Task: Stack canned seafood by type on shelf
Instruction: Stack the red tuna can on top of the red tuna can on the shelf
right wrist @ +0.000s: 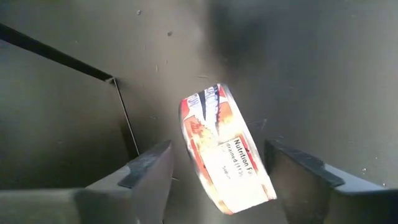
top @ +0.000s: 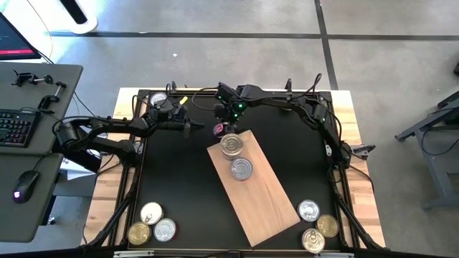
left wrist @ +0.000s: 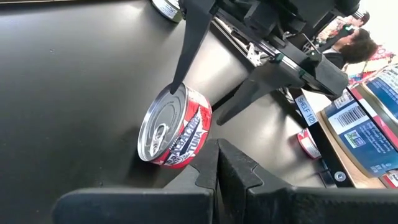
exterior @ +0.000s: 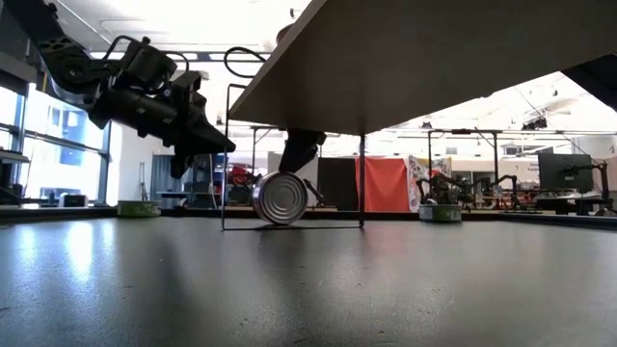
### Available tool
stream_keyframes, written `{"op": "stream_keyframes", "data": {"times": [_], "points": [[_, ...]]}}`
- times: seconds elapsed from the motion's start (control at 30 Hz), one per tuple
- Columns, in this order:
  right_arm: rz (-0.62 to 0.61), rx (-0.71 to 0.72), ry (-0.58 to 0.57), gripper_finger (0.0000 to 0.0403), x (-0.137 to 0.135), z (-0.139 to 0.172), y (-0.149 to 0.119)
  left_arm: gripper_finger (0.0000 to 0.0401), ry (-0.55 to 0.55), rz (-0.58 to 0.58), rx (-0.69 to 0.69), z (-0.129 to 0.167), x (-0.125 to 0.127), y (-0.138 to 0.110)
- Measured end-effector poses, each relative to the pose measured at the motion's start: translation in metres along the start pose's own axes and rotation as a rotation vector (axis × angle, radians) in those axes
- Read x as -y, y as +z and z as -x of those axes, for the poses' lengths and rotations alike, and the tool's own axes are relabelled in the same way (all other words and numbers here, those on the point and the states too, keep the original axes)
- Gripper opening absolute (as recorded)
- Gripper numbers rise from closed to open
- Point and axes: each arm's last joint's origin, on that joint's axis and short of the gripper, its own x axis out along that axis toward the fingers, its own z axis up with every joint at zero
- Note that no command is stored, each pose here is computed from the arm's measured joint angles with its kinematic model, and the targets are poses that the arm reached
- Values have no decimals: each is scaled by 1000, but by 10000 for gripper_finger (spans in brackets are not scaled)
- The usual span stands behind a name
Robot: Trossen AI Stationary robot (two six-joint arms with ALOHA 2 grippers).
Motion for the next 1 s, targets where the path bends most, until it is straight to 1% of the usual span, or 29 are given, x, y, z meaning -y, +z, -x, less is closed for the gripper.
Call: {"op": "stream_keyframes", "data": {"times": [0.27,0.43,0.5,0.57,0.63,0.73,0.83,0.9,0.93,1.0], "points": [[-10,-9,-24,121,0,-1,0,0,1,-2,1,0,0,0],[-76,-4,-36,69,1,2,2,0,2,-6,2,0,0,0],[-63,-5,-101,48,4,2,5,0,1,-18,3,0,0,0],[-76,-29,-120,26,5,0,5,0,2,-26,4,0,0,0],[-68,-4,-151,8,5,7,11,0,2,-26,4,0,0,0],[-101,34,-162,4,5,22,18,0,1,-27,4,0,0,0],[-121,43,-165,22,9,22,19,0,20,-28,14,0,-1,1],[-142,64,-182,39,9,25,22,0,65,-24,36,0,-2,1],[-177,85,-206,46,10,28,25,0,95,-13,51,0,-3,1],[-300,125,-223,58,14,29,26,0,146,19,74,0,-5,1]]}}
